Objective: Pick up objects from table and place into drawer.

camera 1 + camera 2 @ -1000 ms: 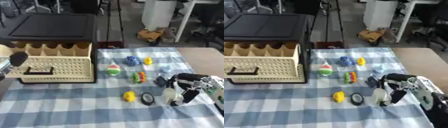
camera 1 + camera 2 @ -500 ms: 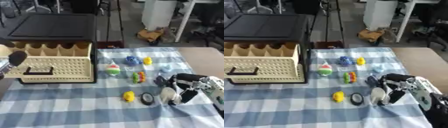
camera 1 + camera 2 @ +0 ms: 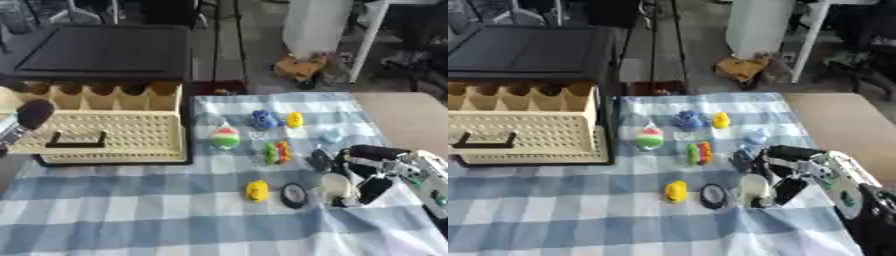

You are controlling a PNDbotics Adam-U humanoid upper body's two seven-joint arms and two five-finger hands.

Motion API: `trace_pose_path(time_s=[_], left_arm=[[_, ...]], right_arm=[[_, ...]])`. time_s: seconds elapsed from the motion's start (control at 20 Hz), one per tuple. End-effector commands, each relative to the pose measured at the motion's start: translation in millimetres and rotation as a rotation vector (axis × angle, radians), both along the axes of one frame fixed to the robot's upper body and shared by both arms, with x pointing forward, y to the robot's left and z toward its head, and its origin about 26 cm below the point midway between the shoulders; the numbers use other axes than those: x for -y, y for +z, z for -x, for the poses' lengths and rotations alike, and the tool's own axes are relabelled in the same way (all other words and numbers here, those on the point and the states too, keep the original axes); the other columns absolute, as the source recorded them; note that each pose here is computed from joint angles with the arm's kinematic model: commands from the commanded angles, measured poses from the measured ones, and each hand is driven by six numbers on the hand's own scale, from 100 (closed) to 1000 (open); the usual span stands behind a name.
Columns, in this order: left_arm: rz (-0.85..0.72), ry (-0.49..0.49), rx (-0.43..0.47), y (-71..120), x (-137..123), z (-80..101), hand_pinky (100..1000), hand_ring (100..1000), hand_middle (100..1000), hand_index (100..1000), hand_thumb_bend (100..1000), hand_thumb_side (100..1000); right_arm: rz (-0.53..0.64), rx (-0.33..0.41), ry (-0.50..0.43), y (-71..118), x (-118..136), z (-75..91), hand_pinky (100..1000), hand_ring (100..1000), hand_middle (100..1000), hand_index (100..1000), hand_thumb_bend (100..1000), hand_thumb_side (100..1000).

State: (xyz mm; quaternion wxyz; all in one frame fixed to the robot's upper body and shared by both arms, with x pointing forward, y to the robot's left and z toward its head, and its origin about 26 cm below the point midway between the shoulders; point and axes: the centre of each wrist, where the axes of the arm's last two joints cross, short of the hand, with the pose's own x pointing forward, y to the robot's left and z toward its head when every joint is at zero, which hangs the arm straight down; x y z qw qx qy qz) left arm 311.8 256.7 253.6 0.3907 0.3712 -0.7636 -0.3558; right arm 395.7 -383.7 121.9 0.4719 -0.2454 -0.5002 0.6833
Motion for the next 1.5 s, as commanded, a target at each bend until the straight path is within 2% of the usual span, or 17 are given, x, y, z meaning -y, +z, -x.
trace_pose_path(time_s=[0.05,0.2,0.6,0.9,1.1,1.4,1.5], left_arm=[[-0.008,0.002,0.028,7.5,-2.2,2.7,100,100,100,674,777,1000],[-0.008,0.002,0.026,7.0,-2.3,2.5,100,100,100,674,776,1000],[-0.009,0.006,0.025,6.4,-3.2,2.3,100,100,100,674,776,1000],[-0.009,0.006,0.027,6.4,-3.3,2.2,100,100,100,674,777,1000],[-0.008,0.007,0.029,6.9,-3.5,2.5,100,100,100,674,778,1000],[-0.007,0.007,0.029,6.9,-3.3,2.5,100,100,100,674,779,1000],[-0.007,0.007,0.029,7.0,-3.3,2.5,100,100,100,674,779,1000]], right_arm=[[-0.006,0.058,0.007,21.4,3.7,0.6,100,191,400,560,355,396],[-0.026,0.081,0.012,25.3,2.4,1.9,100,185,384,547,273,409],[-0.078,0.141,0.02,41.9,-0.4,7.5,100,184,377,544,281,417],[-0.093,0.143,0.021,45.9,-2.2,9.2,100,183,377,544,297,416],[-0.086,0.133,0.027,44.9,-3.0,8.7,100,188,389,555,363,417],[-0.065,0.121,0.042,42.7,-5.8,6.8,100,211,503,663,586,461],[-0.063,0.123,0.051,42.8,-7.7,6.1,100,215,511,687,619,468]])
